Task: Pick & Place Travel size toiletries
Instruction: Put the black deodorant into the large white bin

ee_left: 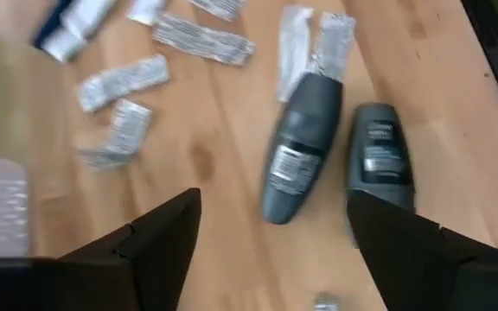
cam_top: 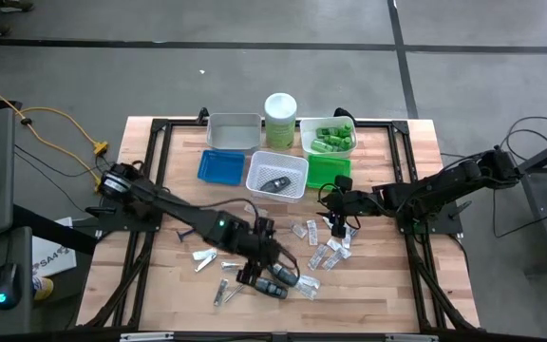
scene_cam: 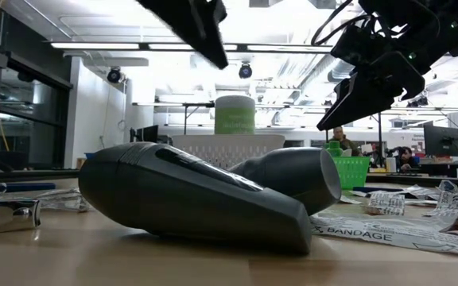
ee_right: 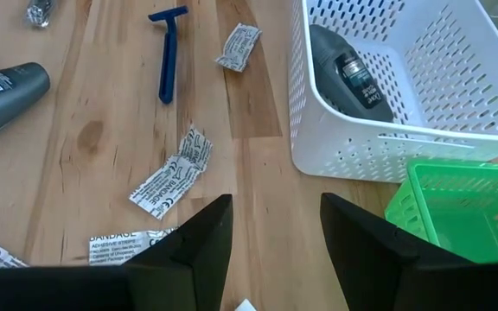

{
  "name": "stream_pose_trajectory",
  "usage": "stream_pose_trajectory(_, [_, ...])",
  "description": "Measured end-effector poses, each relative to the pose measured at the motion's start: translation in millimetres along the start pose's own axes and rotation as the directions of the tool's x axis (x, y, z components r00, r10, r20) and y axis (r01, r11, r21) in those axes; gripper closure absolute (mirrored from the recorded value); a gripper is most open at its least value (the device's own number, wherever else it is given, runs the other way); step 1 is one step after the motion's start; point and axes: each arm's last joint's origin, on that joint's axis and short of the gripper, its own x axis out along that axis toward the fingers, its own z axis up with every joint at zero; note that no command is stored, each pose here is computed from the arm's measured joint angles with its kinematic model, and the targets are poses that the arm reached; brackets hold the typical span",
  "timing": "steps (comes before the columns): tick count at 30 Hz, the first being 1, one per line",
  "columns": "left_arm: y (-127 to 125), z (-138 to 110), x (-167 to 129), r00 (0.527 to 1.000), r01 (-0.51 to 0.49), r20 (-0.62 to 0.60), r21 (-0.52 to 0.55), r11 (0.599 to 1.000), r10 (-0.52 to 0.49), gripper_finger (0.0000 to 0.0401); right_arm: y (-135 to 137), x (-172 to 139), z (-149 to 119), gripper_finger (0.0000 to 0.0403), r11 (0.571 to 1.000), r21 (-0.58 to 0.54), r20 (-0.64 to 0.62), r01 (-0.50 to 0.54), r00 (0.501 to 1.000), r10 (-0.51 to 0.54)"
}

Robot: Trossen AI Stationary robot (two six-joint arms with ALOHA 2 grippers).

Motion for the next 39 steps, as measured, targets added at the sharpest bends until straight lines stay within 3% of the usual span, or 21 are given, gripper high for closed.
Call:
stream_pose_trajectory(9, [-34, -9, 30, 0.996, 0.052, -0.068, -0.069, 0.996, -0.057, 0.0053, 0, 0, 0, 0.0234, 1.000, 0.000, -0.001, -0.002, 1.000, 0.002])
stream_pose_trajectory(19, [-55, -15, 61, 0.995, 0.065, -0.073, -0.088, 0.994, -0.071, 0.0053, 0, 0, 0, 0.0234, 1.000, 0.015, -0.002, -0.001, 1.000, 0.001])
stream_pose_trajectory(34, [-67, -29, 96, 0.987, 0.070, -0.137, -0.081, 0.994, -0.081, 0.0053, 0, 0, -1, 0.0234, 1.000, 0.017, -0.006, 0.000, 1.000, 0.000])
stream_pose_trajectory(39, [-66, -27, 96, 0.989, 0.071, -0.122, -0.085, 0.994, -0.081, 0.0079, 0, 0, -1, 0.0234, 1.000, 0.021, -0.007, 0.000, 1.000, 0.000])
